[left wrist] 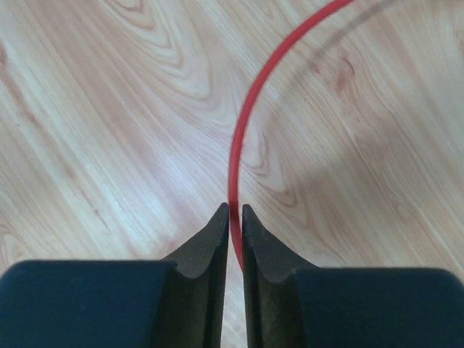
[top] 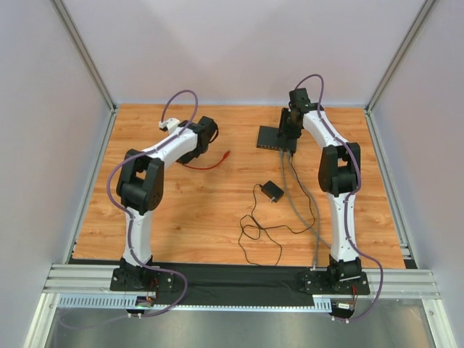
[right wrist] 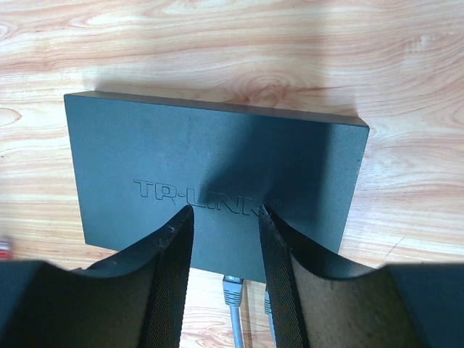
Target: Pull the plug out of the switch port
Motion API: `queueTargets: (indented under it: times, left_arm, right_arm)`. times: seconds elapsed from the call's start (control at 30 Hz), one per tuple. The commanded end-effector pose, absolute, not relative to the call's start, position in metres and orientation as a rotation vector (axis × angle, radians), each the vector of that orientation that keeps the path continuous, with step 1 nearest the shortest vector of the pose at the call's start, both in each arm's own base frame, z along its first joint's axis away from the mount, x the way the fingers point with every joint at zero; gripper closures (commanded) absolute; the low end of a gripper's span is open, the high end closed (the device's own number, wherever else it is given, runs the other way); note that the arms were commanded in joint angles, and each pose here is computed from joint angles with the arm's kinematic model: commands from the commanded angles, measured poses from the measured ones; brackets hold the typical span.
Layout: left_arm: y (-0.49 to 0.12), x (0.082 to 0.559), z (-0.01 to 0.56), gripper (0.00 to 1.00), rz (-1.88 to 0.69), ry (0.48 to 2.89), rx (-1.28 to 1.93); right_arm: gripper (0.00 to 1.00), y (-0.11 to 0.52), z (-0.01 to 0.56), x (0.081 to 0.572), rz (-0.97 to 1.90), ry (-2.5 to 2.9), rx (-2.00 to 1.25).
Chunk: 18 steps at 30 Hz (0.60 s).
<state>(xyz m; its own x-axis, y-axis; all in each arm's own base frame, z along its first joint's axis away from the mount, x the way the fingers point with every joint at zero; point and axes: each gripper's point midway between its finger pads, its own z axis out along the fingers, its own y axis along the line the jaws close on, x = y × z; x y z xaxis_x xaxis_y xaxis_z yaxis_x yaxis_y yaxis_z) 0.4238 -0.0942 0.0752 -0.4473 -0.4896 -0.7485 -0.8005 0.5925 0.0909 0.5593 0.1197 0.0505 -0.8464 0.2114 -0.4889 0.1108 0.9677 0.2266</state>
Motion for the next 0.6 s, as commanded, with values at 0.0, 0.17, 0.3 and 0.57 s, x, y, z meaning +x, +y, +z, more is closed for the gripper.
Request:
queueTargets:
  times: [0.0, 0.17, 0.3, 0.57]
  left_arm:
    - [-0.102, 0.440, 0.115, 0.79, 0.416, 2.101, -0.897]
    - [-0.141, 0.455, 0.139, 0.42, 0.034, 2.065, -0.732]
    - [-0.210, 0.464, 0.166, 0.37, -0.445, 1.994, -0.391]
    - [-0.409, 0.441, 0.165, 0.48, -1.244, 1.987, 0.168]
  right_arm:
    - [0.56, 0.102, -0.006, 0.529, 0.172, 2.752, 0.275]
    - [0.56, 0.101, -0.005, 0.529, 0.175, 2.749, 0.271]
    - [0.56, 0.102, -0.004, 0.529, 0.176, 2.747, 0.267]
    - [0.56, 0.098, -0.002, 0.530, 0.181, 2.727, 0.292]
